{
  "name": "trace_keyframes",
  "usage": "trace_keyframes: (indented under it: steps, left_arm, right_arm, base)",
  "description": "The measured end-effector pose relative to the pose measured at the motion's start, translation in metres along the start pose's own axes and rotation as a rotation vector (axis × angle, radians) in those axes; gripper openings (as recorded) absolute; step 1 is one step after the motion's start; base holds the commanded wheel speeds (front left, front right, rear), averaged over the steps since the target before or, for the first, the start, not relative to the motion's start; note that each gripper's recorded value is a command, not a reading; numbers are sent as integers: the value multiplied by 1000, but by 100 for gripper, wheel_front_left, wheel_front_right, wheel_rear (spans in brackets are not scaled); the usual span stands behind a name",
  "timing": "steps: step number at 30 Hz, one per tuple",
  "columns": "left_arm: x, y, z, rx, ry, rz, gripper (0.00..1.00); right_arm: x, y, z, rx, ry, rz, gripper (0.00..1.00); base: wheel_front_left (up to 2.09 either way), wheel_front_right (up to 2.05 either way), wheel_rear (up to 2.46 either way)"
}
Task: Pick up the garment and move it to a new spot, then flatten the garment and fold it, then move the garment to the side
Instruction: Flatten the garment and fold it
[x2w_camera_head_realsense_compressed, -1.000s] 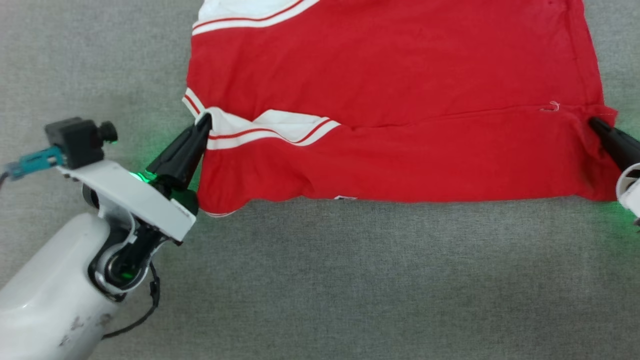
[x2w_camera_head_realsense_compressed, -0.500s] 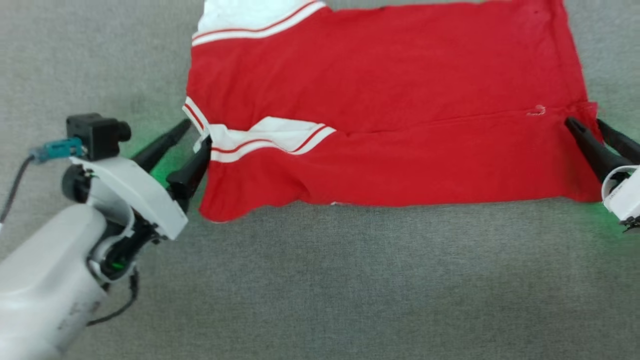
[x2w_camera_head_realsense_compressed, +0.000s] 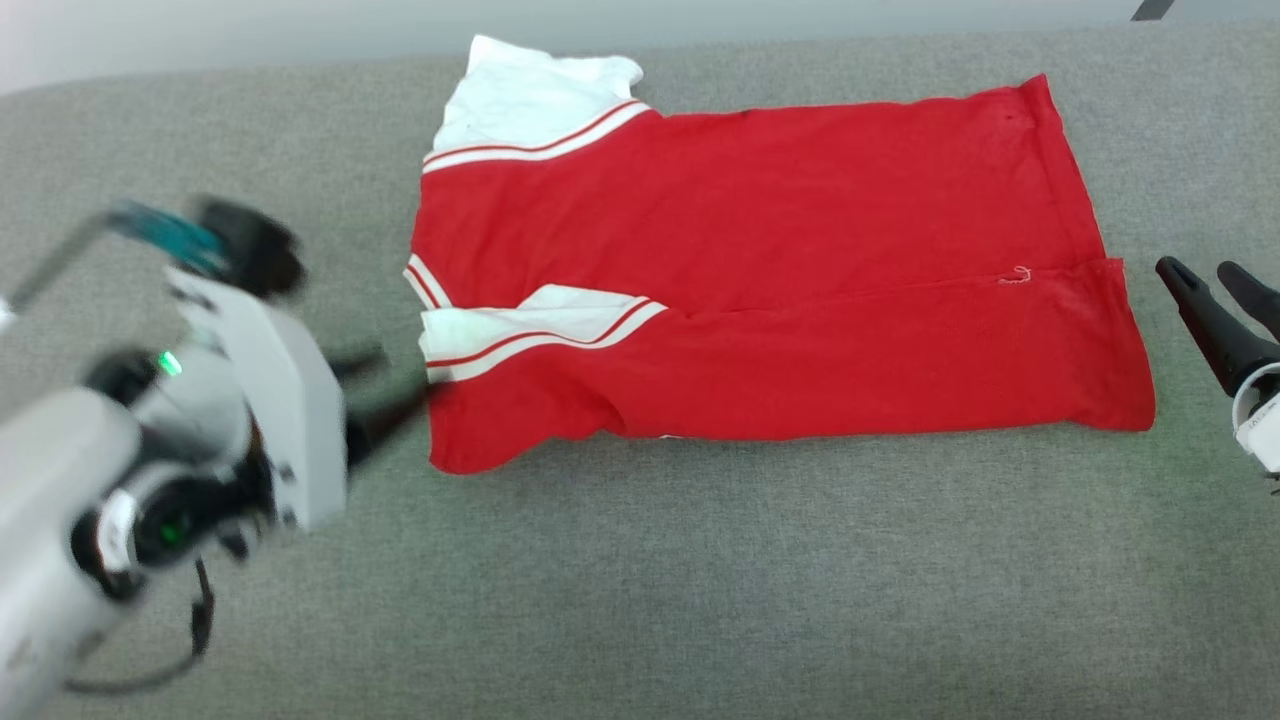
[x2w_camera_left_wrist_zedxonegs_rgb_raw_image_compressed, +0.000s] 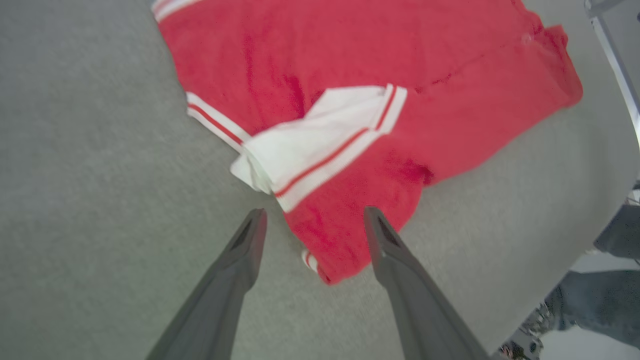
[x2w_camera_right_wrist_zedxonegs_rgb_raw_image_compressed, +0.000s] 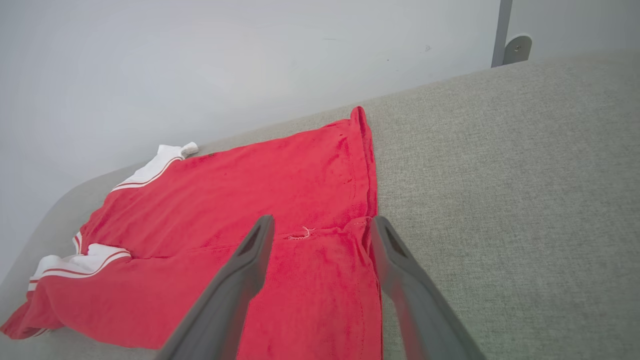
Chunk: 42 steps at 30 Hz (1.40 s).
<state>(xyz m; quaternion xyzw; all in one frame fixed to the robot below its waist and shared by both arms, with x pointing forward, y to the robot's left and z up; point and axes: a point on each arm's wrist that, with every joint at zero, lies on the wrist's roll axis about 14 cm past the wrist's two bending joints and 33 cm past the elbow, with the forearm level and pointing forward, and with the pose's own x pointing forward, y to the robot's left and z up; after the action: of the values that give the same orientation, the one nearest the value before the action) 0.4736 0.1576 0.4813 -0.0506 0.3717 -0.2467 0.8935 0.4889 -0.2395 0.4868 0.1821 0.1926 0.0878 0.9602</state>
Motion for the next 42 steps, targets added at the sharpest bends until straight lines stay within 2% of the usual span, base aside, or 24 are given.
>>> trace_keyframes:
  steps: [4, 7, 12, 21, 22, 23, 24, 29, 33, 36, 40, 42]
  left_arm:
    - [-5, -18, -43, 8, 226, -42, 100]
    - [3, -22, -46, -32, 255, -48, 100]
    - [27, -8, -56, -79, 298, -12, 100]
    - [72, -7, -72, -167, 363, -66, 100]
    - [75, -7, -72, -176, 365, -75, 60]
    - [78, -7, -72, -178, 366, -85, 14]
    - [80, -8, -73, -187, 370, -97, 0]
    - [82, -9, -73, -208, 371, -126, 0]
    - [81, -10, -72, -209, 359, -138, 0]
    - [82, -12, -72, -207, 354, -148, 0]
    - [84, -15, -70, -184, 346, -166, 0]
    - [84, -16, -70, -178, 343, -166, 0]
  right_arm:
    - [0, 4, -3, 2, 7, 11, 100]
    - [1, 4, -8, 3, 22, 11, 100]
    - [2, -3, -9, 5, 24, -3, 100]
    - [1, -21, -14, 3, 36, -47, 100]
    - [0, -22, -15, -1, 42, -52, 100]
    - [-1, -24, -15, -5, 45, -57, 100]
    - [-2, -26, -15, -15, 50, -63, 100]
    - [-5, -27, -23, -102, 147, -65, 100]
    - [-8, -25, -45, -215, 345, -48, 100]
    - [-7, -21, -59, -257, 466, -32, 100]
    - [-10, -28, -80, -344, 649, -54, 100]
    - [-8, -30, -85, -373, 698, -63, 100]
  base:
    - [0, 0, 0]
    - [0, 0, 0]
    - [0, 0, 0]
    - [0, 0, 0]
    - [0, 0, 0]
    - [0, 0, 0]
    - [0, 0, 0]
    - [0, 0, 0]
    - [0, 0, 0]
    - [0, 0, 0]
    - [0, 0, 0]
    - [0, 0, 0]
